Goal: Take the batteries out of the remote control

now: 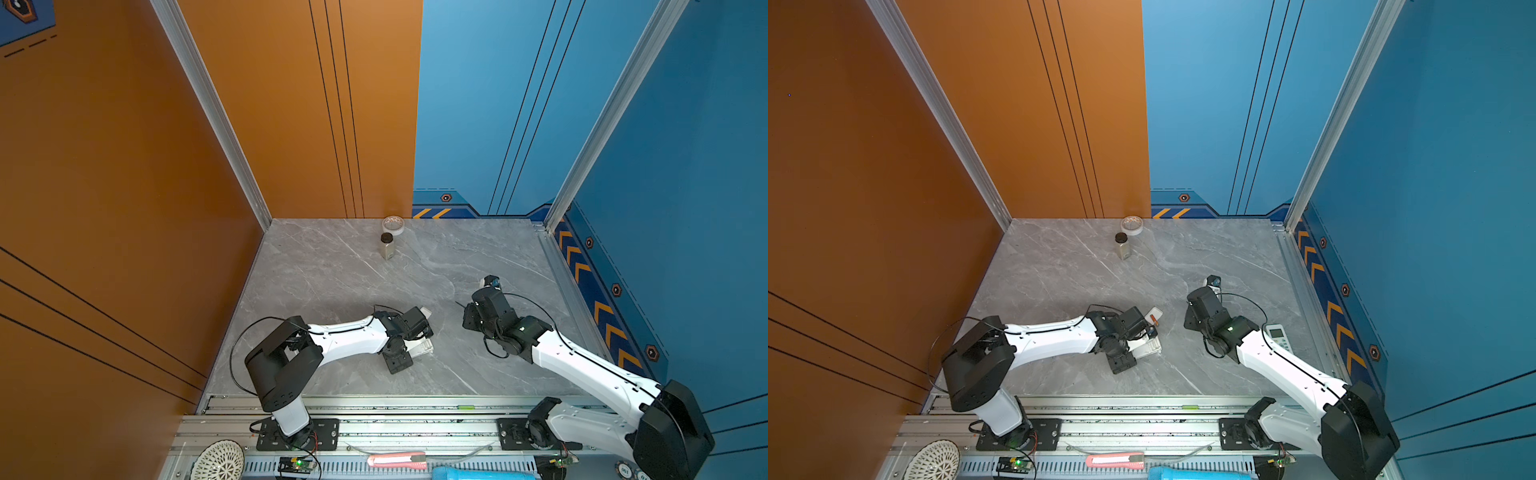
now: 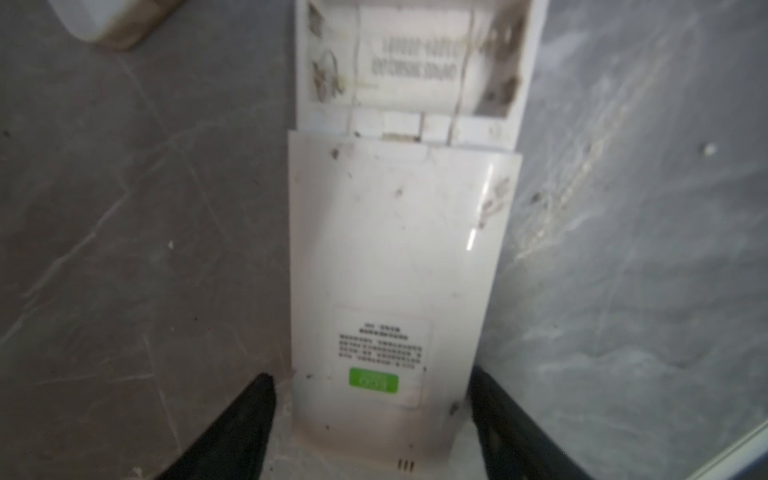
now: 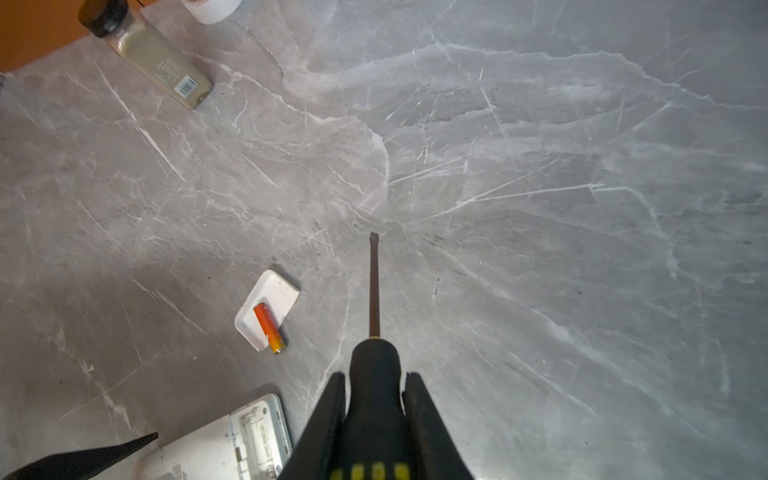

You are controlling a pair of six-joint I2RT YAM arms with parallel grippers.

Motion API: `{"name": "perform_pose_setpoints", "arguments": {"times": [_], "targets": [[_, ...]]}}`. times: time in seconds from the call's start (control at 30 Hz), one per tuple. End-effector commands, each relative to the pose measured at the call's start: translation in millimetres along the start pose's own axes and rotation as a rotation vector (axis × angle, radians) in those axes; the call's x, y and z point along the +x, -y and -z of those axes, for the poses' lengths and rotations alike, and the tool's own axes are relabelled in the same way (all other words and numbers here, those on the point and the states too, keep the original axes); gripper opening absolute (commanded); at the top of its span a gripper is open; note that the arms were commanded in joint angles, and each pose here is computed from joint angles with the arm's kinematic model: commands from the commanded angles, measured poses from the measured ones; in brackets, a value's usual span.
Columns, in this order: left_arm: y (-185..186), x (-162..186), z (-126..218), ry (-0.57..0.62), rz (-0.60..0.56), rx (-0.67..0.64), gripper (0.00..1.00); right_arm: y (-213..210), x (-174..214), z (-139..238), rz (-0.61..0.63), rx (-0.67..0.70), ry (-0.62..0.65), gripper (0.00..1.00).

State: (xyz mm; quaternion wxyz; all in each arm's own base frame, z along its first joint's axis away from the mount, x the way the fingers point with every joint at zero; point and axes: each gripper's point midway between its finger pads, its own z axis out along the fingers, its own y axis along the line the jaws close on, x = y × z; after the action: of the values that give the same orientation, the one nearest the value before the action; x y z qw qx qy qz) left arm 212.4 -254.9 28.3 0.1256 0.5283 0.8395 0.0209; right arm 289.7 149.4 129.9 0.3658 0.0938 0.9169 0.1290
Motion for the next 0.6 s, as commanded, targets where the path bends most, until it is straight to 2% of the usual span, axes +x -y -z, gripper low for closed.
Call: {"name": "perform_pose_setpoints", "arguments": {"times": [0.0,0.07,0.17,0.3,0.43,0.57], "targets": [[-6.7,-14.7,8.8,0.053,0.054,-0.013,0.98,-6.8,-15.4,5.2,-0.045,-0.029,0.082,0.00],[-11.2,-18.4,18.9,0.088,0.083,-0.006,0.98,-7.4,-11.0,4.0,-0.038,-0.033,0.074,0.00],[-22.5,-40.4,52.3,0.202,0.135,0.006,0.98,-8.5,-9.1,3.8,-0.043,-0.040,0.081,0.00],[-45.1,-51.5,94.3,0.333,0.257,0.005,0.98,-10.1,-9.9,5.0,-0.050,-0.048,0.100,0.00],[-99.3,-56.7,137.4,0.469,0.447,-0.056,0.98,-15.7,-15.4,6.8,-0.057,-0.065,0.117,0.00],[-150.3,-56.3,159.7,0.502,0.602,-0.046,0.98,-15.6,-7.4,-4.0,-0.036,-0.058,0.102,0.00]]}}
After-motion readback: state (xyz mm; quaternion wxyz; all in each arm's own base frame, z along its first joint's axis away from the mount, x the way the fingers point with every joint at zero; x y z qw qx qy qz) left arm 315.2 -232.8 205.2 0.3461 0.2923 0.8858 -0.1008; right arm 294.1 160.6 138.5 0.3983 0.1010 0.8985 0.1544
